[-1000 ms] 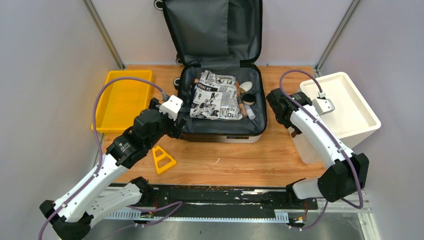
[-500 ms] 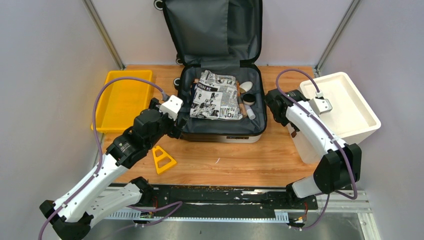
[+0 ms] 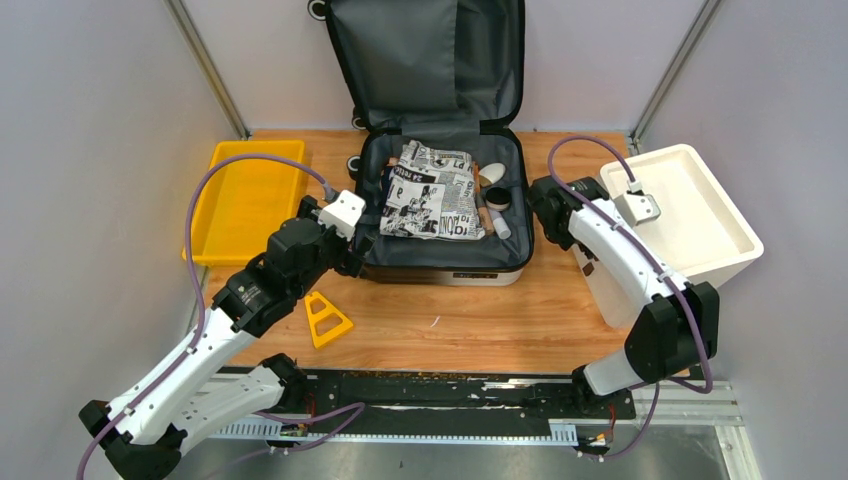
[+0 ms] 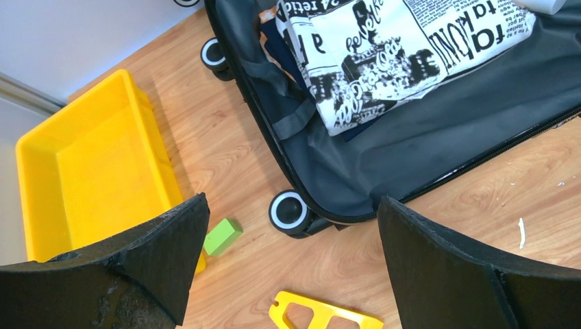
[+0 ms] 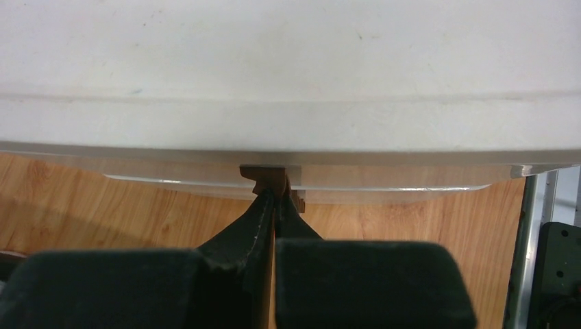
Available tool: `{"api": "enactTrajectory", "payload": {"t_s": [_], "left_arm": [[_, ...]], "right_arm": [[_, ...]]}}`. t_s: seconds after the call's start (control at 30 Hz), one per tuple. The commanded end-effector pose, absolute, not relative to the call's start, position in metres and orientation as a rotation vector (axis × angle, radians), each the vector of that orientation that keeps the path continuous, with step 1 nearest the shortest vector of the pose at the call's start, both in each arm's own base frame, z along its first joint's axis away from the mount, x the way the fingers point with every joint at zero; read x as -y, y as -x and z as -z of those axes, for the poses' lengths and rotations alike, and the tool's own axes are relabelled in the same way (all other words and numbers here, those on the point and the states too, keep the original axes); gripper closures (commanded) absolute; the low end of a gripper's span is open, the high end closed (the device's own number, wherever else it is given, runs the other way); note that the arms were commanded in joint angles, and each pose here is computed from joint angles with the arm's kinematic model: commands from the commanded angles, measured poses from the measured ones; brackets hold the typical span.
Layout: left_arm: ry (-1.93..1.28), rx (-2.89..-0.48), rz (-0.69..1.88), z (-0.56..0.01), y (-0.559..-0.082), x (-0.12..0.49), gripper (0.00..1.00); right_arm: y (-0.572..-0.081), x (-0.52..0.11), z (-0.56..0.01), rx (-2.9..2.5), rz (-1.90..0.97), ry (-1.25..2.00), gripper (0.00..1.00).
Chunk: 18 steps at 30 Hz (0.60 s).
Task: Open, take out, and arrange the luggage
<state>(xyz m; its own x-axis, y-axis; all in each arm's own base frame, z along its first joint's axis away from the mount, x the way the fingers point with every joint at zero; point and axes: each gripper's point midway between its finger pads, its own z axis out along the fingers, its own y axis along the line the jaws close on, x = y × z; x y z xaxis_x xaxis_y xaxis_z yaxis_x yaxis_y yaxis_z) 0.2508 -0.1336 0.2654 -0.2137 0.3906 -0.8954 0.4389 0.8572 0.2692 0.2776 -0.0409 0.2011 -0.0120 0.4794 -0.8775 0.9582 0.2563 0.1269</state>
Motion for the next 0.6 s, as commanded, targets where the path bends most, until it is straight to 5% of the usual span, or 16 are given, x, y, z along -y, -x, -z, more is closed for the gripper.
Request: {"api": "enactTrajectory", "payload": {"t_s": [0.0,0.57], "left_arm": [[-0.615,-1.802,0.048,-0.275,-0.252,0.133,0.01],[-0.615,-1.806,0.042,-0.273,-0.253,0.133,0.01]], "right_arm": [[-0.281,0.023,-0.210,-1.710,0.645,-1.288,1.00],[-0.288,-0.030,-0.207,-1.859,0.499,-1.189,1.00]]}}
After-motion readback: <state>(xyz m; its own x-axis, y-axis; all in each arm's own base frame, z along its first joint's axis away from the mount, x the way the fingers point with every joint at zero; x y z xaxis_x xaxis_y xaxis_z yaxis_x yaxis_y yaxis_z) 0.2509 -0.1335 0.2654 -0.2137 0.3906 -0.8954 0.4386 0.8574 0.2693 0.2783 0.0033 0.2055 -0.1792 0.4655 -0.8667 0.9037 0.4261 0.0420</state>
